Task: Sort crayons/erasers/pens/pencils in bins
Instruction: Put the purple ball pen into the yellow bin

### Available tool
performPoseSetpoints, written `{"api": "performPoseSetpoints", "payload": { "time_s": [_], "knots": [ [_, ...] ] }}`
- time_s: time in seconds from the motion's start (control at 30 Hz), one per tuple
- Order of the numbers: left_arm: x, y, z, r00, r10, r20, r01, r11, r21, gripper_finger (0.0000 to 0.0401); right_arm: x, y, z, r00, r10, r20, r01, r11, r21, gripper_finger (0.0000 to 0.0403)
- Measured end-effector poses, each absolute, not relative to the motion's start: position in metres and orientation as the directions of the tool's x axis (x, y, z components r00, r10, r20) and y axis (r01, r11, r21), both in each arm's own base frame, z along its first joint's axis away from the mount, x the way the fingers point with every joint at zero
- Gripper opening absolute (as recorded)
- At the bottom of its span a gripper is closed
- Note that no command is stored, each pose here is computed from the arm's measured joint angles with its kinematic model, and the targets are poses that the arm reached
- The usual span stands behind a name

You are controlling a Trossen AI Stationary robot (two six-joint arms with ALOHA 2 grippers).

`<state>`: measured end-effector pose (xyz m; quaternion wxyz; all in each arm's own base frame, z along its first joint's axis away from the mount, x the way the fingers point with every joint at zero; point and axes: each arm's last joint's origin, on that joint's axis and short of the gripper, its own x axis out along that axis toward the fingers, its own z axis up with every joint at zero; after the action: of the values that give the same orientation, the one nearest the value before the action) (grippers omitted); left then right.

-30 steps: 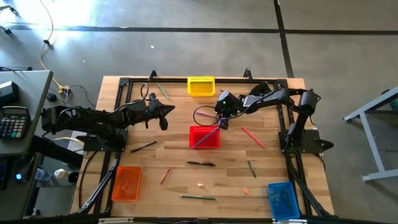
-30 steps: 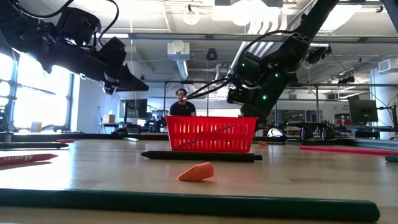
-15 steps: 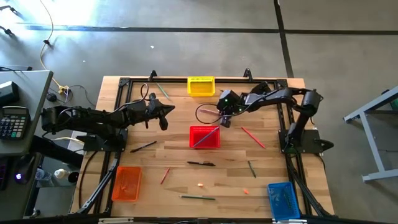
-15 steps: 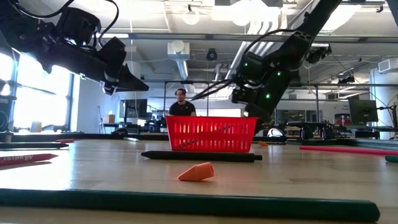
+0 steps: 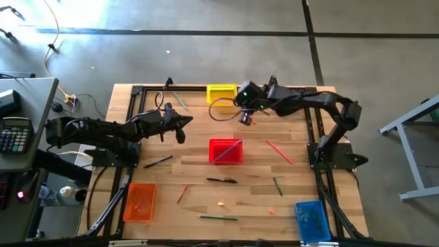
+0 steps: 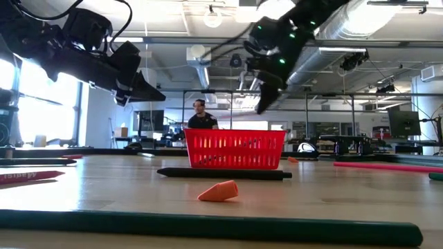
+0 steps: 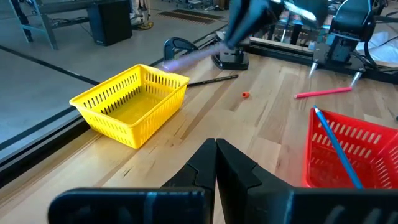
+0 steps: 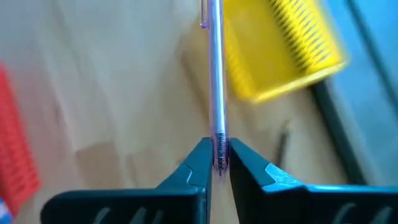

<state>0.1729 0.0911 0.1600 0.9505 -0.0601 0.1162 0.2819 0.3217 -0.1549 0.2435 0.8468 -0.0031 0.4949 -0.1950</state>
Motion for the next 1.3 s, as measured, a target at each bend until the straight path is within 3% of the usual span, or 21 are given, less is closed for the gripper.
{"api": "performPoseSetpoints", "payload": {
  "time_s": [0.17,0.43,1.0,1.3],
  "knots": [
    [0.173,0.091,0.160,0.814,0.522,-0.255,-0.550,0.833,-0.051,0.0000,0.349,-0.186,0.248,0.362,-0.364,-0.858,0.299,0.917,-0.263,0.0023],
    [0.173,0.091,0.159,0.811,0.521,-0.267,-0.552,0.832,-0.054,0.0000,0.382,-0.227,0.225,0.203,-0.298,-0.933,0.324,0.919,-0.223,0.0023],
    [0.172,0.091,0.157,0.806,0.519,-0.285,-0.554,0.831,-0.053,0.0000,0.398,-0.246,0.208,0.170,-0.266,-0.949,0.408,0.895,-0.178,0.0026],
    [0.172,0.091,0.156,0.804,0.518,-0.293,-0.554,0.831,-0.053,0.0000,0.397,-0.245,0.208,0.162,-0.260,-0.952,0.405,0.897,-0.176,0.0085]
  ]
}}
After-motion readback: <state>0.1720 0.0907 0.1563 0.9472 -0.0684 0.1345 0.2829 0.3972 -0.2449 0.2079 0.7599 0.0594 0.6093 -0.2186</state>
